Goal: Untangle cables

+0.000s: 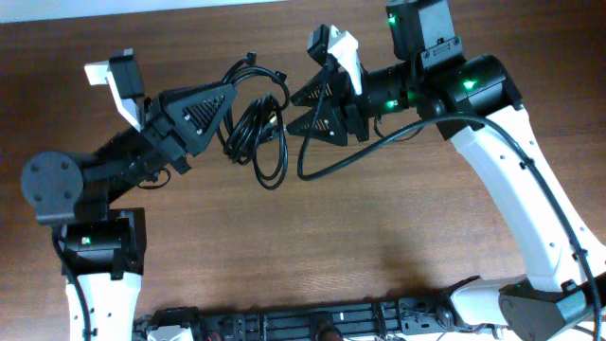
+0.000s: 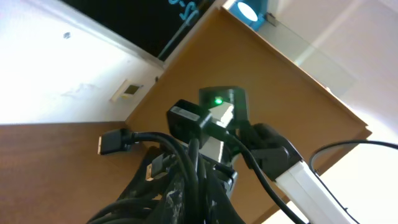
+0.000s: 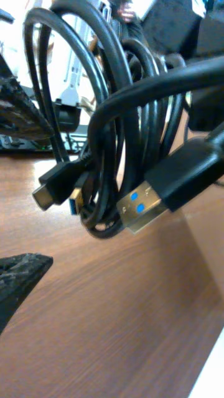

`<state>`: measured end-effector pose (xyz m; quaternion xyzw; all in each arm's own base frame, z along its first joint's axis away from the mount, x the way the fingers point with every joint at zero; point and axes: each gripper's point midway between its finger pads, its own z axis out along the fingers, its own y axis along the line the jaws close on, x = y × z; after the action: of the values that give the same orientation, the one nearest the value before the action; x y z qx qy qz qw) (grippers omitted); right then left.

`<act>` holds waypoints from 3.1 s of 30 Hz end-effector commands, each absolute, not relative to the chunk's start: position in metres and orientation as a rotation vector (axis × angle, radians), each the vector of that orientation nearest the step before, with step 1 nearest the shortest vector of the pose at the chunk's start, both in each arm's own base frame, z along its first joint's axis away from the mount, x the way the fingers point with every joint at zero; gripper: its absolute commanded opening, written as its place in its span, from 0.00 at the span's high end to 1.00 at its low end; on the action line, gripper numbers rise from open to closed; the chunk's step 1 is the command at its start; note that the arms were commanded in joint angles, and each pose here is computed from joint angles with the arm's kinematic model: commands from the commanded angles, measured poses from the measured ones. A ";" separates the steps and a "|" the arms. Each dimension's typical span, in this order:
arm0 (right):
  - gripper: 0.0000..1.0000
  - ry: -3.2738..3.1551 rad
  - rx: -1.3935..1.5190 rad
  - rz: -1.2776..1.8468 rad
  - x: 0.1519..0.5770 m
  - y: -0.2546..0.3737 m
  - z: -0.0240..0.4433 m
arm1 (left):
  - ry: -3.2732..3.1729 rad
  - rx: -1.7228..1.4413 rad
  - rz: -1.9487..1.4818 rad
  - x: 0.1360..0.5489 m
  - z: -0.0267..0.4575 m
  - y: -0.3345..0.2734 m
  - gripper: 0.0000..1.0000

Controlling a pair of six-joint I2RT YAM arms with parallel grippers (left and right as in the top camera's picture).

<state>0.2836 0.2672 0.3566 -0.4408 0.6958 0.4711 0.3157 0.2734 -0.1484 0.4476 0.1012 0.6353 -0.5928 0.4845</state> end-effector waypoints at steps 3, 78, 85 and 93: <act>0.48 2.172 -0.798 0.965 0.330 0.243 0.329 | 1.577 0.016 -1.384 0.299 0.441 -0.131 1.00; 0.96 2.012 -0.917 1.117 0.287 0.320 0.363 | 1.493 -0.798 -1.250 0.344 0.403 -0.126 1.00; 0.96 2.000 -0.915 1.119 0.284 0.318 0.369 | 1.561 -0.770 -1.175 0.344 0.389 -0.126 0.69; 0.96 2.092 -0.847 1.150 0.280 0.312 0.362 | 1.726 -0.421 -1.051 0.331 0.376 -0.148 0.51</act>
<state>0.2848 0.3160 0.3546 -0.3249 0.7868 0.4302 0.3006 0.3399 -0.1355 0.3707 -0.2663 0.6898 -0.4575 0.4939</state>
